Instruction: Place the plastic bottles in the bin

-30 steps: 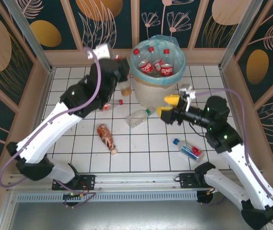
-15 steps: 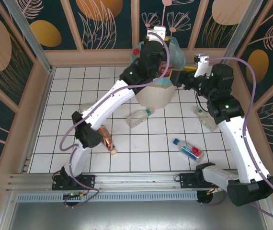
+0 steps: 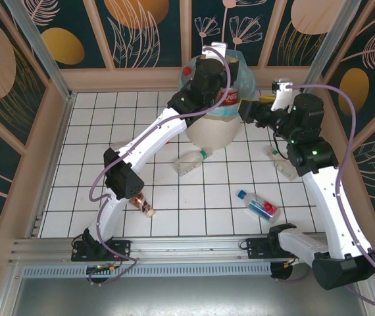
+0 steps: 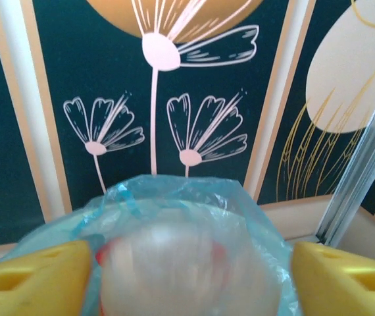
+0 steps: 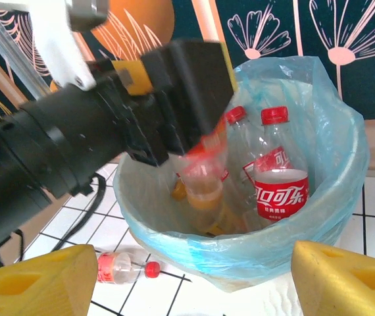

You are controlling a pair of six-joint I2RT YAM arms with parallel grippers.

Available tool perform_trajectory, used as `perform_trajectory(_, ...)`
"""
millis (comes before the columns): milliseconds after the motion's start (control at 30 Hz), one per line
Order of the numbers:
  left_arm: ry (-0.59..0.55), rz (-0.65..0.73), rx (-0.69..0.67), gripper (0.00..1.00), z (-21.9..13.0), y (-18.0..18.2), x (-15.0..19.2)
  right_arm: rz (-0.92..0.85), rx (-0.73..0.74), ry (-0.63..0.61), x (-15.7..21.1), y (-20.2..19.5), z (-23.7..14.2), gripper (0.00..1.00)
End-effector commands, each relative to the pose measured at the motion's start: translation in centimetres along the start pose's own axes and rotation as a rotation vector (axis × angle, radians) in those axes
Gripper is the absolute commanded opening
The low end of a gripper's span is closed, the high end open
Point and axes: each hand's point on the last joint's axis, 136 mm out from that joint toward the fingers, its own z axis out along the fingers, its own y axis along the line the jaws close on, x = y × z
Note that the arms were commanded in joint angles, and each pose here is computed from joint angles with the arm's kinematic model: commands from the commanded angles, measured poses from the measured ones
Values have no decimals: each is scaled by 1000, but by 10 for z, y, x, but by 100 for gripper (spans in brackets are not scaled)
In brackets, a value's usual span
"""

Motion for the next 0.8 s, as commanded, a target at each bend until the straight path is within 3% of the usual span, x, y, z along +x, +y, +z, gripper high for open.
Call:
perform_trajectory(0, -39, -54, 17, 87, -14, 1, -25, -6, 22, -26, -4, -2, -9, 78)
perform_trajectory(300, -53, -76, 15, 88, -20, 3, -35, -4, 8, -27, -4, 0, -10, 78)
perform_trajectory(533, -29, -78, -16, 81, -23, 9, -32, 7, -3, -19, 0, 2, -12, 78)
perform_trajectory(767, -50, -116, 11, 74, -62, 18, -83, 35, -103, 48, 10, 23, -13, 73)
